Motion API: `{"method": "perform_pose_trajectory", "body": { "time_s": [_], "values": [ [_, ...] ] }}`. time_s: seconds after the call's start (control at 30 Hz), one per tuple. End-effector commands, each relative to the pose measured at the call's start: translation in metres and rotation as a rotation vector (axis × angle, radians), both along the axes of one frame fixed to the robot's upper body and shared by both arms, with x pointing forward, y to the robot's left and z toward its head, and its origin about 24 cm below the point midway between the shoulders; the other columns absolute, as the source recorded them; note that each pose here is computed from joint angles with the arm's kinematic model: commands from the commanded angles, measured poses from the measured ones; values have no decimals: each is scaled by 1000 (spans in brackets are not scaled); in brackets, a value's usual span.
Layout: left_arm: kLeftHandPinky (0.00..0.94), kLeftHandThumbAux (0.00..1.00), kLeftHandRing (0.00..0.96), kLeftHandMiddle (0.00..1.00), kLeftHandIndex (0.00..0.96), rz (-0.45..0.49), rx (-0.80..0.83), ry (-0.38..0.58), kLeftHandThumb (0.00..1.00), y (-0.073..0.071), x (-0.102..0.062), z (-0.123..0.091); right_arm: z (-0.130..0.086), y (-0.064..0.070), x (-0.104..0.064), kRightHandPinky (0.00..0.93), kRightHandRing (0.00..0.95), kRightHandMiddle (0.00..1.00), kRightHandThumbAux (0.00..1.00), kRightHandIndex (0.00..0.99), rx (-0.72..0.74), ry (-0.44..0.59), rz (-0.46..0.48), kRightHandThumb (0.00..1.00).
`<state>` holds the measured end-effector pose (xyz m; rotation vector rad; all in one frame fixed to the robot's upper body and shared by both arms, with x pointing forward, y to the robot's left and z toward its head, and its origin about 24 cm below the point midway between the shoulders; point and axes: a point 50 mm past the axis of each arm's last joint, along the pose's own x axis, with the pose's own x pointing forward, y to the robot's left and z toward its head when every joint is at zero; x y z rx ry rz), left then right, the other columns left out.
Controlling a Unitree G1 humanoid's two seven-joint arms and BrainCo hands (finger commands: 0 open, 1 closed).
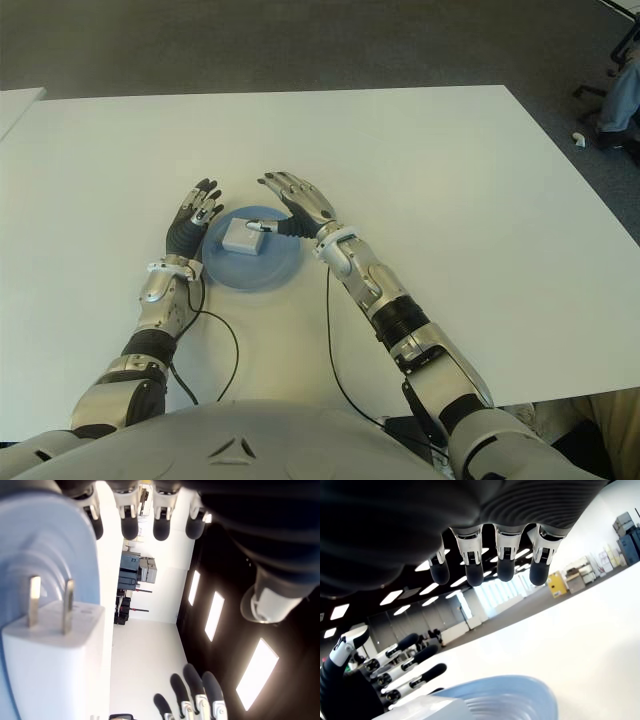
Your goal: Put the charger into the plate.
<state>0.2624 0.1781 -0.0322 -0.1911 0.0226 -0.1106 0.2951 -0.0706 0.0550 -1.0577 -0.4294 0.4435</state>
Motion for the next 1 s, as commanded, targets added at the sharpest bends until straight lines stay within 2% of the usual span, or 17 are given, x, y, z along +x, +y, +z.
{"method": "perform_pose_trajectory", "body": {
  "time_s": [0.03,0.2,0.23,0.43,0.53,0.63,0.77,1.0],
  "values": [
    [0,514,0,18,0,11,-16,116,40,-2,-14,-21,2,-9,0,0,0,0,141,0,49,-41,-59,402],
    [0,510,3,31,0,8,-18,118,39,-2,-13,-21,9,-23,8,0,0,0,163,0,153,-95,-159,381],
    [0,510,3,32,0,7,-19,118,39,-1,-13,-21,12,-29,12,0,0,0,170,0,177,-115,-194,377],
    [0,513,0,37,0,3,-24,121,51,-1,-12,-22,19,-49,21,0,0,0,260,0,299,-176,-324,331],
    [0,517,0,36,0,3,-26,124,57,0,-12,-22,18,-60,23,2,0,0,318,0,366,-175,-384,305],
    [0,520,0,35,0,4,-30,126,61,0,-12,-22,11,-75,25,11,0,0,372,0,454,-128,-438,285],
    [0,522,0,33,0,4,-34,127,64,0,-12,-22,4,-88,25,17,0,0,431,0,565,-61,-465,272],
    [0,535,0,32,0,6,-41,124,63,2,-12,-22,-8,-101,25,26,0,3,583,0,795,85,-490,236]
  ]
}}
